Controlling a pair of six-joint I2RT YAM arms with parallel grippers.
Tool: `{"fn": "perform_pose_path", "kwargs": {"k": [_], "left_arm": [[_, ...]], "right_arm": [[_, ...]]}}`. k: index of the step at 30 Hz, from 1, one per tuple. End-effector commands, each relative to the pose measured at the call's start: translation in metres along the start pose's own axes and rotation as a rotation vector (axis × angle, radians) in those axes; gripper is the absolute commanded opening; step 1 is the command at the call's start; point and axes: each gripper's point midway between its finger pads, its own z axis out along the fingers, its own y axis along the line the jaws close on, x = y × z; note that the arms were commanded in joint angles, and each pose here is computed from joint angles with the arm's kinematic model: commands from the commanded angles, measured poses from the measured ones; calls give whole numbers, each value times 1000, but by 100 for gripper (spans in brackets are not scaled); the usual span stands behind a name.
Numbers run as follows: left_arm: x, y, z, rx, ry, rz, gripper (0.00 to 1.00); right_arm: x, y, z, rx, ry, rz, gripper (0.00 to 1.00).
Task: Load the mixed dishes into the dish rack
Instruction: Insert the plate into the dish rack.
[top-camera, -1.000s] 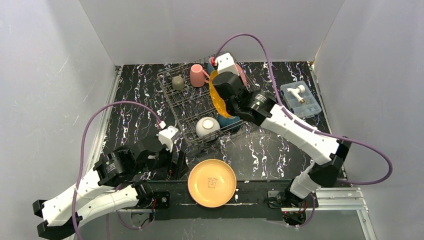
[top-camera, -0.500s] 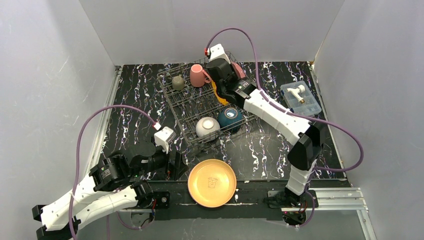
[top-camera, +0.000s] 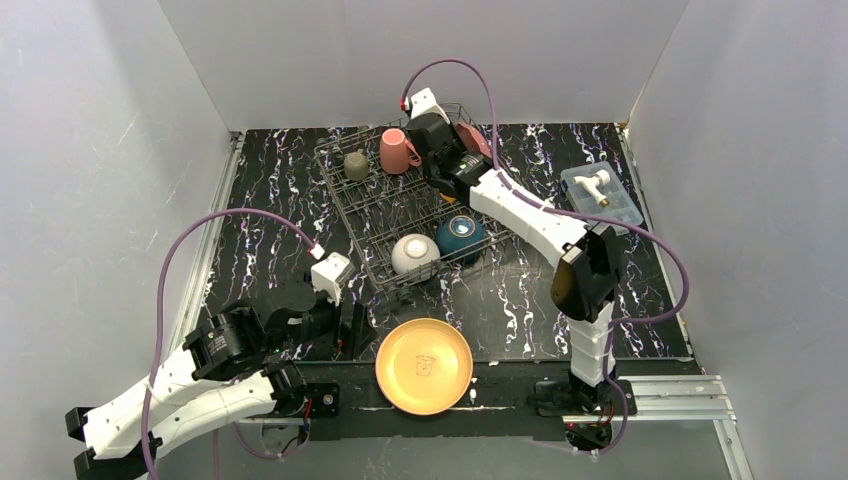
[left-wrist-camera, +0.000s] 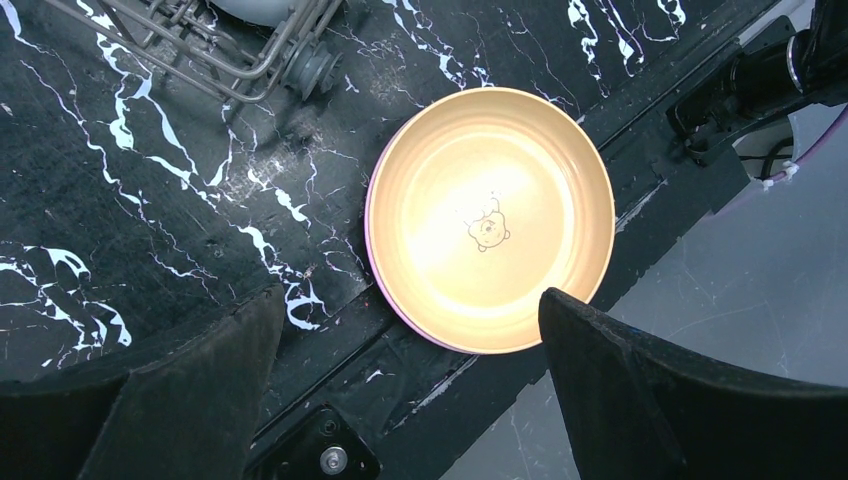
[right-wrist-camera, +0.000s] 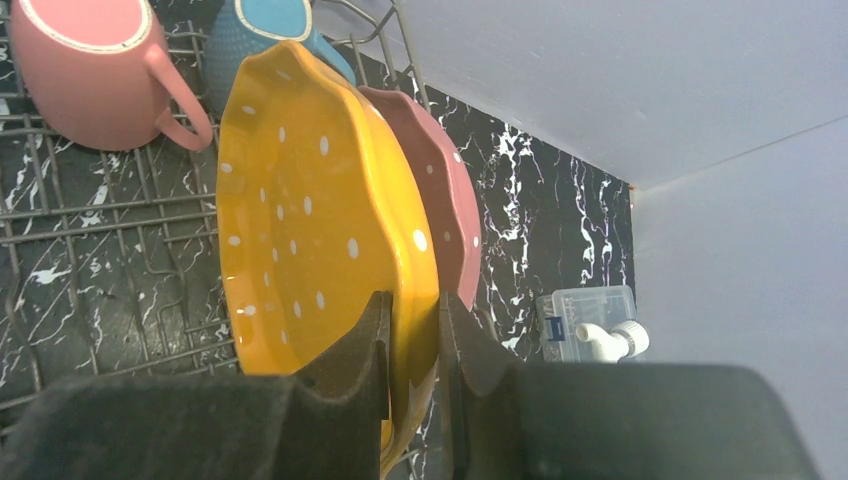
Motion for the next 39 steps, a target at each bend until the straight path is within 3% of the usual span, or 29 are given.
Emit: {"fn": "perform_pose_path", "kwargs": {"k": [1,39], "left_arm": [[-1,7,1,-32,-14,6,98],[1,8,6,-49,14,19,98]], "right_arm": [[-72,-46,-4,116,-187,178,1],[-18,-23,48,175,-110,99,1]]}}
